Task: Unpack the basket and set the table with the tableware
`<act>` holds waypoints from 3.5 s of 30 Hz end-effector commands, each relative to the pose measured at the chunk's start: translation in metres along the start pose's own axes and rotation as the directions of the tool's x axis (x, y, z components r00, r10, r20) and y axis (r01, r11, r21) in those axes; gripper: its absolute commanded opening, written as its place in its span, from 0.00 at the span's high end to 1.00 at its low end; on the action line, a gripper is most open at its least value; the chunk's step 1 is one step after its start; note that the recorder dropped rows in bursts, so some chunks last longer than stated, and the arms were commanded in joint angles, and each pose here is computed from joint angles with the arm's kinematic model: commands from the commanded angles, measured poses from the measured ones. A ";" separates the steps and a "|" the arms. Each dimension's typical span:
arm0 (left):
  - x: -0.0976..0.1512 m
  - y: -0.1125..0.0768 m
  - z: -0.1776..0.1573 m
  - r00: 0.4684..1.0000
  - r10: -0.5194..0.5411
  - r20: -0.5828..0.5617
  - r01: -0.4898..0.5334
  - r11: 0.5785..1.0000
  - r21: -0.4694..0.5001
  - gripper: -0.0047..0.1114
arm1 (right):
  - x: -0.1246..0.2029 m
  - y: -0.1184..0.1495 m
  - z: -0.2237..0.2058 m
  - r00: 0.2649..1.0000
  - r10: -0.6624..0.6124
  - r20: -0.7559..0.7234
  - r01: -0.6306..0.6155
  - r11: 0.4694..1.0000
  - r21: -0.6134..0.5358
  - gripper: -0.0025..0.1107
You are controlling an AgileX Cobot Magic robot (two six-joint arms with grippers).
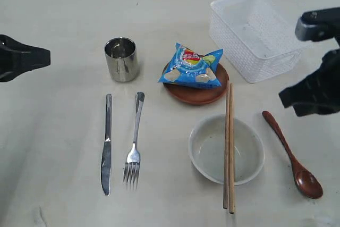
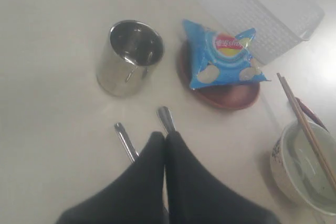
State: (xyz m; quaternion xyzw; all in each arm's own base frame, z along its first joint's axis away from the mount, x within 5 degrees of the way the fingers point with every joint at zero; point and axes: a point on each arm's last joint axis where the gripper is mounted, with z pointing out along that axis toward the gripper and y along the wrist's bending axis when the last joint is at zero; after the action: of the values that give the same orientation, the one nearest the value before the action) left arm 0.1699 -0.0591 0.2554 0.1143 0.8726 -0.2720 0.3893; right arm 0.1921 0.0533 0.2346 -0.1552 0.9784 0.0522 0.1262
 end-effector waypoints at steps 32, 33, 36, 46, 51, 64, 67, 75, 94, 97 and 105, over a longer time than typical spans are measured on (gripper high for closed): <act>0.003 -0.002 -0.001 0.999 0.016 -0.029 -0.016 1.000 0.021 0.96 | -0.002 0.030 0.085 0.958 -0.261 -0.122 0.259 0.965 -0.030 0.98; 0.003 -0.002 -0.001 0.999 0.016 -0.029 -0.016 1.000 0.021 0.96 | -0.002 0.030 0.085 0.958 -0.259 -0.121 0.257 0.966 -0.033 0.98; 0.003 -0.002 -0.001 0.999 0.016 -0.029 -0.016 1.000 0.021 0.96 | -0.002 0.033 0.085 0.956 -0.272 -0.112 0.266 0.962 -0.067 0.98; 0.003 -0.002 -0.001 0.999 0.016 -0.030 -0.015 1.000 0.023 0.96 | -0.002 0.034 0.085 0.952 -0.287 -0.106 0.279 0.957 -0.083 0.98; 0.003 -0.002 -0.001 0.999 0.016 -0.030 -0.015 1.000 0.023 0.96 | -0.003 0.038 0.085 0.951 -0.296 -0.092 0.284 0.951 -0.120 0.98; 0.003 -0.002 -0.001 0.999 0.013 -0.030 -0.013 1.000 0.023 0.96 | -0.003 0.042 0.085 0.955 -0.286 -0.073 0.271 0.949 -0.162 0.98; 0.003 -0.002 -0.001 0.999 0.013 -0.030 -0.013 1.000 0.023 0.96 | -0.003 0.042 0.085 0.955 -0.286 -0.073 0.271 0.949 -0.162 0.98; 0.003 -0.002 -0.001 0.999 0.013 -0.030 -0.013 1.000 0.023 0.96 | -0.004 0.042 0.085 0.949 -0.310 -0.062 0.297 0.941 -0.163 0.98; 0.004 -0.003 -0.001 0.999 0.012 -0.038 -0.011 0.999 0.035 0.96 | -0.007 0.047 0.084 0.933 -0.360 0.001 0.353 0.914 -0.200 0.98; 0.004 -0.003 -0.001 0.999 0.012 -0.038 -0.011 0.999 0.035 0.96 | -0.008 0.047 0.084 0.932 -0.363 0.010 0.358 0.913 -0.195 0.98; 0.004 -0.003 -0.001 0.999 0.012 -0.038 -0.011 0.999 0.035 0.96 | -0.010 0.046 0.084 0.930 -0.367 0.024 0.365 0.912 -0.185 0.98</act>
State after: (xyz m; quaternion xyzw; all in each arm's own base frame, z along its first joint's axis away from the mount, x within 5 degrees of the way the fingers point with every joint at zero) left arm 0.1664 -0.0614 0.2540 0.1319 0.8747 -0.2803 0.3728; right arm 0.2047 0.1113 0.1586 -0.3441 0.9250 0.1184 0.1088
